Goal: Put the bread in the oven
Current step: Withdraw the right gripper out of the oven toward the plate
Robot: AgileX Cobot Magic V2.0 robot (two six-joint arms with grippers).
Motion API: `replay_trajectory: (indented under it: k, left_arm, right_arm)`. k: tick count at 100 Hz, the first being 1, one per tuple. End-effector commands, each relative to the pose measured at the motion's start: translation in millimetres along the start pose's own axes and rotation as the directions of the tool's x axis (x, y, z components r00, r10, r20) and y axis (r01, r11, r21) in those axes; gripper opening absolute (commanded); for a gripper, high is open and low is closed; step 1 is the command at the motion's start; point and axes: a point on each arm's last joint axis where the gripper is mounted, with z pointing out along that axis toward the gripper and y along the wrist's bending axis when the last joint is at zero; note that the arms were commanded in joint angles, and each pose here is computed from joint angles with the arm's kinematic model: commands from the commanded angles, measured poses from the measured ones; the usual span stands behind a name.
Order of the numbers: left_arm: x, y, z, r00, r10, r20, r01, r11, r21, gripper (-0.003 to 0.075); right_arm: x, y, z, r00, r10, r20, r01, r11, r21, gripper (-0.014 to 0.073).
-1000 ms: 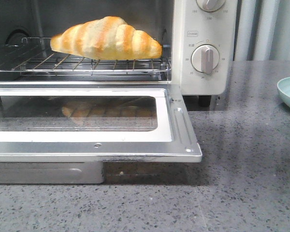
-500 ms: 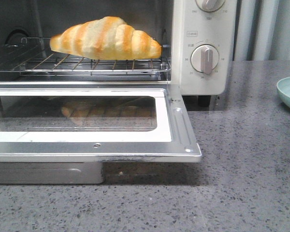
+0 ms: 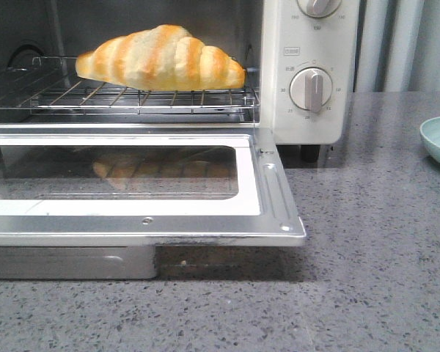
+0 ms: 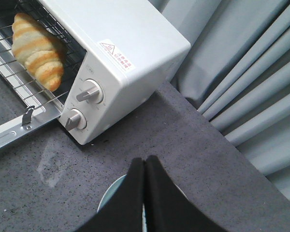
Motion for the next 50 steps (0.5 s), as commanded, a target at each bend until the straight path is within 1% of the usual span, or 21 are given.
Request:
replay_trajectory:
  k: [1, 7, 12, 17, 33, 50]
  left_arm:
    - [-15, 4, 1, 0.996, -0.012, 0.092, 0.015, 0.999, -0.03, -0.0021]
    - [-15, 4, 1, 0.996, -0.012, 0.092, 0.015, 0.999, -0.03, -0.0021]
    - [-15, 4, 1, 0.996, -0.012, 0.092, 0.015, 0.999, -0.03, -0.0021]
    - [-15, 4, 1, 0.996, -0.012, 0.092, 0.015, 0.999, -0.03, -0.0021]
    - [-14, 3, 1, 0.996, -0.012, 0.088, 0.014, 0.999, -0.029, -0.0021]
    - [-13, 3, 1, 0.996, -0.012, 0.085, 0.014, 0.999, -0.028, -0.0021]
  right_arm:
    - [12, -11, -11, 1.0, 0.014, 0.022, -0.016, 0.998, 0.061, -0.0076]
    - [21, -14, -18, 0.999, 0.032, 0.039, -0.034, 0.998, 0.059, -0.0076]
    - [29, -14, -23, 0.995, 0.094, 0.032, -0.095, 0.995, 0.031, -0.0076]
    - [35, -14, -28, 0.993, 0.115, 0.042, -0.115, 0.993, 0.007, -0.0076]
    - [45, -20, -37, 0.987, 0.139, 0.078, -0.14, 0.99, 0.008, -0.0076]
    - [44, -20, -37, 0.987, 0.138, 0.083, -0.14, 0.99, 0.011, -0.0076]
